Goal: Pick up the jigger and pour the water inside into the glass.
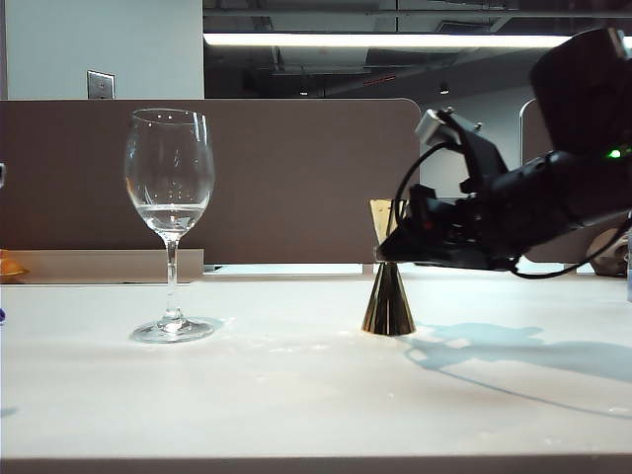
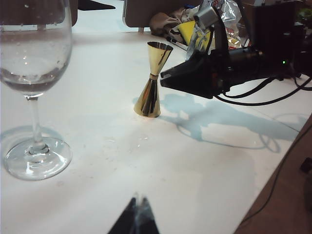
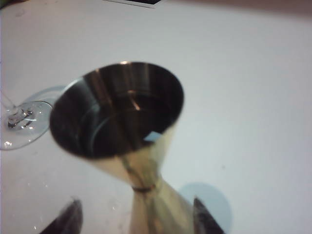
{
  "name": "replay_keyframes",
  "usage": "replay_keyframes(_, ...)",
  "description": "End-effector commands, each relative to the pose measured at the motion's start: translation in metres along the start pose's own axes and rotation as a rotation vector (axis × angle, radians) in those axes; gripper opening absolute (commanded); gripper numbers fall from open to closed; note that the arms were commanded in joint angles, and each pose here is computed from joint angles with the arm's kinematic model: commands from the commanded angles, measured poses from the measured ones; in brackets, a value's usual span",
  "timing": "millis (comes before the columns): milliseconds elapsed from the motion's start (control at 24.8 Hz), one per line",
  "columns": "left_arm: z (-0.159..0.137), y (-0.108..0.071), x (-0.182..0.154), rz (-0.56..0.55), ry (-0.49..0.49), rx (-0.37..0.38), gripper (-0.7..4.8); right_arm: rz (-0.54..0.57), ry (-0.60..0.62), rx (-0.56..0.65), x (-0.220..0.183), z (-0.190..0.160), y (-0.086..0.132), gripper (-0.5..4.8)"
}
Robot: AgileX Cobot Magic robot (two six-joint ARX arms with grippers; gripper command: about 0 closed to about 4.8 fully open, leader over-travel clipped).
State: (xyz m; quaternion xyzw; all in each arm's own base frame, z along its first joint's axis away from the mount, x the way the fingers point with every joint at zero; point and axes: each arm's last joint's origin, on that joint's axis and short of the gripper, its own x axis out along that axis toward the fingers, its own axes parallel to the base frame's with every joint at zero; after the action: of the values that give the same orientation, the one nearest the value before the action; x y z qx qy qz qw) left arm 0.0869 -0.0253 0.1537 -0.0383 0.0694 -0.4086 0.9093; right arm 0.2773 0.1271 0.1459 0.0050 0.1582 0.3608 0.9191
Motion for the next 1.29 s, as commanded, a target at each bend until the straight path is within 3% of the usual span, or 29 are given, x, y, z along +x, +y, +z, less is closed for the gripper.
replay_keyframes(40, 0.000, 0.000, 0.000, -0.003, 0.002, 0.002, -0.05, 0.015, -0.028, -0.015, 0.006, 0.006, 0.002, 2.88)
replay_keyframes(644, 0.000, 0.000, 0.000, -0.003, 0.002, 0.002, -0.05, 0.012, -0.035, -0.020, 0.024, 0.009, -0.004, 2.59)
replay_keyframes(805, 0.000, 0.000, 0.000, -0.003, 0.002, 0.002, -0.05, -0.006, -0.041, -0.022, 0.026, 0.011, -0.006, 1.94)
replay_keyframes(1006, 0.000, 0.000, 0.000, -0.003, 0.002, 0.002, -0.05, -0.010, -0.035, -0.021, 0.027, 0.010, -0.006, 1.86)
replay_keyframes(1127, 0.000, 0.000, 0.000, -0.003, 0.002, 0.002, -0.05, -0.010, -0.034, -0.020, 0.027, 0.009, -0.006, 1.38)
replay_keyframes(1288, 0.000, 0.000, 0.000, -0.003, 0.002, 0.002, -0.05, -0.010, -0.034, -0.020, 0.027, 0.009, -0.006, 1.38)
